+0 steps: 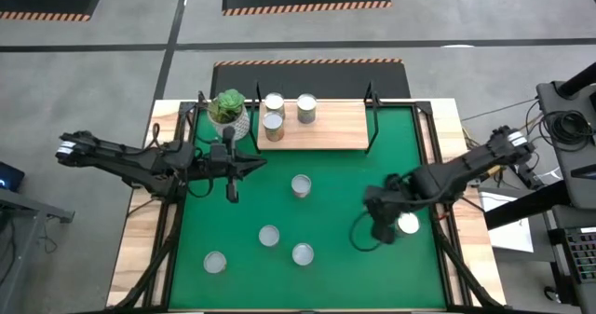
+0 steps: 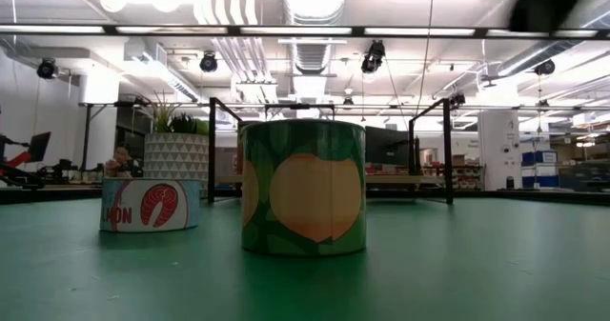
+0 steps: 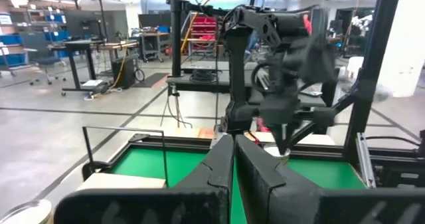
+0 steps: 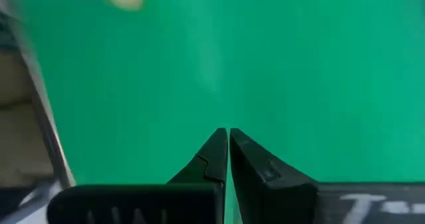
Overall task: Pick and place cans onto a shelf
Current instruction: Put the canned peas on the shelf
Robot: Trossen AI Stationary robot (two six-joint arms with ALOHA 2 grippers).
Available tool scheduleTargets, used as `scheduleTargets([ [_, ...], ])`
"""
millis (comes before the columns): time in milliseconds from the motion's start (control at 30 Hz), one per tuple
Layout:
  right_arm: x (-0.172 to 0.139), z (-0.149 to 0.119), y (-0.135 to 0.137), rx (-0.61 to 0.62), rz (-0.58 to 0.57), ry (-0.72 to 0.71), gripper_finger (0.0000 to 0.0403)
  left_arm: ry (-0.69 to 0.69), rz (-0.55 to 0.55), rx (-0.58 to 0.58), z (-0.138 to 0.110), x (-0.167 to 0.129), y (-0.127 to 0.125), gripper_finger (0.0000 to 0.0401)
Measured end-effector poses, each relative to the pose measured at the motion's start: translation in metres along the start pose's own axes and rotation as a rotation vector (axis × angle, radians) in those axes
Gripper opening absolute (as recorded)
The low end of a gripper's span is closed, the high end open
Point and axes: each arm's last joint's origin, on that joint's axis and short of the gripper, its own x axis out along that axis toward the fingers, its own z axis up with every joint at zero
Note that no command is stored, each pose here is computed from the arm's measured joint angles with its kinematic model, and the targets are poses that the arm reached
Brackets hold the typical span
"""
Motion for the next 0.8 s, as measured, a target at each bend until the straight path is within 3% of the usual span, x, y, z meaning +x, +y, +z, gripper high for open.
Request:
scheduleTargets([
  [67,-0.003,-0.021,-0.007,0.156,-0.062,0.118,0.0009,-0.006,-0.006,-0.006,0.000,0.001,-0.001,0.0000],
  [167,-0.006,-0.044,-0.012,0.311,-0.092,0.175,0.0009,-0.006,-0.008,-0.006,0.000,0.002,-0.001,0.0000],
  [367,-0.003,-0.059,-0.013,0.381,-0.036,0.151,0.0017,-0.011,-0.008,0.005,0.000,0.001,-0.001,0.0000],
  [467,0.006,-0.060,-0.014,0.357,-0.056,0.148,0.0043,-0.011,-0.008,0.012,0.000,0.001,-0.001,0.0000],
  [633,0.027,-0.059,-0.005,0.197,-0.062,0.154,0.0104,-0.011,-0.008,0.018,0.000,0.001,-0.001,0.0000],
  [800,0.041,-0.057,0.001,0.174,-0.119,0.200,0.0159,-0.011,-0.007,0.024,0.000,0.001,-0.001,0.0000],
])
